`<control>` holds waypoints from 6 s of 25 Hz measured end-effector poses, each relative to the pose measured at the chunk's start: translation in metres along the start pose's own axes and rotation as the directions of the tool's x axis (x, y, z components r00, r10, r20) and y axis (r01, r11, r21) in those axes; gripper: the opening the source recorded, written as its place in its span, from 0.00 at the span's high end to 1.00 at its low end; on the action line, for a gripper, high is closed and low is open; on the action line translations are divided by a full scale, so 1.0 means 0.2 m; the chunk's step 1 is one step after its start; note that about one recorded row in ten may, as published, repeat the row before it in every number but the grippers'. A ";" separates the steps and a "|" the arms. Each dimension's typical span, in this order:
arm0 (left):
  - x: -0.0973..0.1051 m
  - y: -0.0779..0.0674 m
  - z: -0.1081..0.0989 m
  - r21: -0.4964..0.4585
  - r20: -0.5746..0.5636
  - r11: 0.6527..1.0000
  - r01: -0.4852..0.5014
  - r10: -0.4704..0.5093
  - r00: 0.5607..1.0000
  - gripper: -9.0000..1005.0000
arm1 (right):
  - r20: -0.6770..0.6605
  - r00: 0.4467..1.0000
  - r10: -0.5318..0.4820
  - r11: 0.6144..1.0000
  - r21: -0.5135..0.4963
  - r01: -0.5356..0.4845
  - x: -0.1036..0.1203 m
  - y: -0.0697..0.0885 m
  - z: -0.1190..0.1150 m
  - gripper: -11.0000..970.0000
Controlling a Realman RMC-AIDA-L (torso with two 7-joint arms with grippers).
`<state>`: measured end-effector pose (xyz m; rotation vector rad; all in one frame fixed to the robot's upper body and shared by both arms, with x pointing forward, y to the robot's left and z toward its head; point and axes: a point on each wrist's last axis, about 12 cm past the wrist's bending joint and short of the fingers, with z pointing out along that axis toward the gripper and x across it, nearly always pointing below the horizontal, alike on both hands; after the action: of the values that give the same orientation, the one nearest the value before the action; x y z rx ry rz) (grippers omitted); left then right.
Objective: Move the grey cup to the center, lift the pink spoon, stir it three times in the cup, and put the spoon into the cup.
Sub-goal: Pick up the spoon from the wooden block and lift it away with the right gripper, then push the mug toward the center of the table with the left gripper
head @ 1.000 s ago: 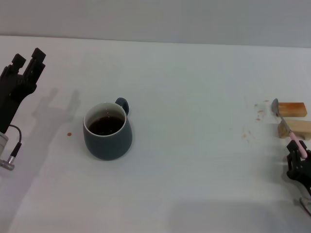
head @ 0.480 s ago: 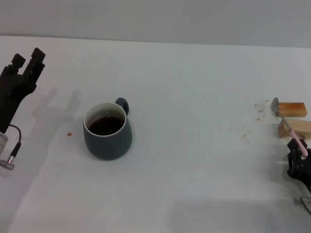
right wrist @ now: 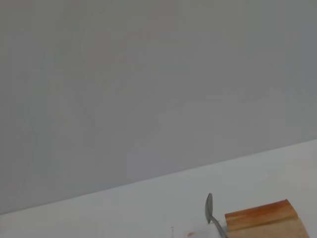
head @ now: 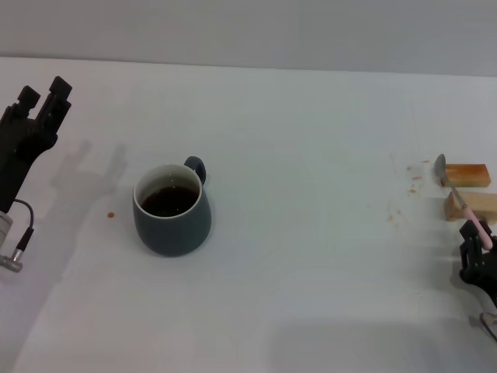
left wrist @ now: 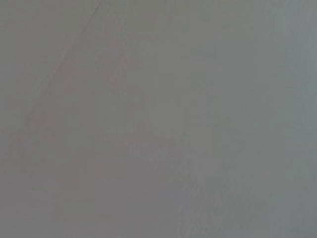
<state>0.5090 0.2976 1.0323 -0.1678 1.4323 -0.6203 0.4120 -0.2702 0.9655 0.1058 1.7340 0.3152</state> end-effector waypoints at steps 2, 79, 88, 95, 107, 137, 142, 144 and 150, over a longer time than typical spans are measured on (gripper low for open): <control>0.00 0.00 0.00 0.000 0.000 1.000 0.000 0.000 1.000 0.31 | 0.001 1.000 0.000 1.000 -0.002 0.000 0.00 0.00 0.00 0.89; -0.10 0.20 -0.23 0.048 -0.172 0.992 -0.117 0.124 0.977 0.31 | -0.402 0.813 -0.422 0.595 -0.799 -0.087 -1.74 -0.12 0.37 0.89; -0.07 0.23 -0.31 0.058 -0.270 0.989 -0.137 0.148 0.952 0.31 | -0.365 0.853 -0.373 0.578 -0.811 -0.094 -1.81 -0.08 0.37 0.89; 0.00 0.18 -0.31 0.107 -0.319 0.986 -0.127 0.155 0.935 0.31 | -0.356 0.862 -0.362 0.561 -0.821 -0.103 -1.81 -0.05 0.38 0.89; 0.12 0.10 -0.25 0.131 -0.356 0.979 -0.156 0.194 0.914 0.31 | -0.370 0.866 -0.336 0.542 -0.828 -0.143 -1.77 -0.05 0.36 0.89; 0.26 -0.11 -0.10 0.305 -0.413 0.947 -0.099 0.225 0.883 0.31 | -0.404 0.850 -0.338 0.490 -0.847 -0.208 -1.66 0.00 0.39 0.89; 0.27 -0.14 -0.09 0.331 -0.418 0.939 -0.089 0.231 0.878 0.31 | -0.404 0.852 -0.332 0.488 -0.847 -0.211 -1.66 0.00 0.40 0.89; 0.27 -0.13 -0.08 0.325 -0.418 0.941 -0.092 0.230 0.879 0.31 | -0.402 0.853 -0.332 0.486 -0.848 -0.211 -1.65 0.00 0.40 0.89; 0.27 -0.08 -0.07 0.268 -0.437 0.955 -0.129 0.240 0.867 0.31 | -0.399 0.855 -0.330 0.477 -0.852 -0.214 -1.64 0.01 0.40 0.89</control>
<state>0.4917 0.2612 0.9918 0.3261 1.7984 -0.6898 0.5529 -0.3372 1.2653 -0.9086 1.8710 1.2702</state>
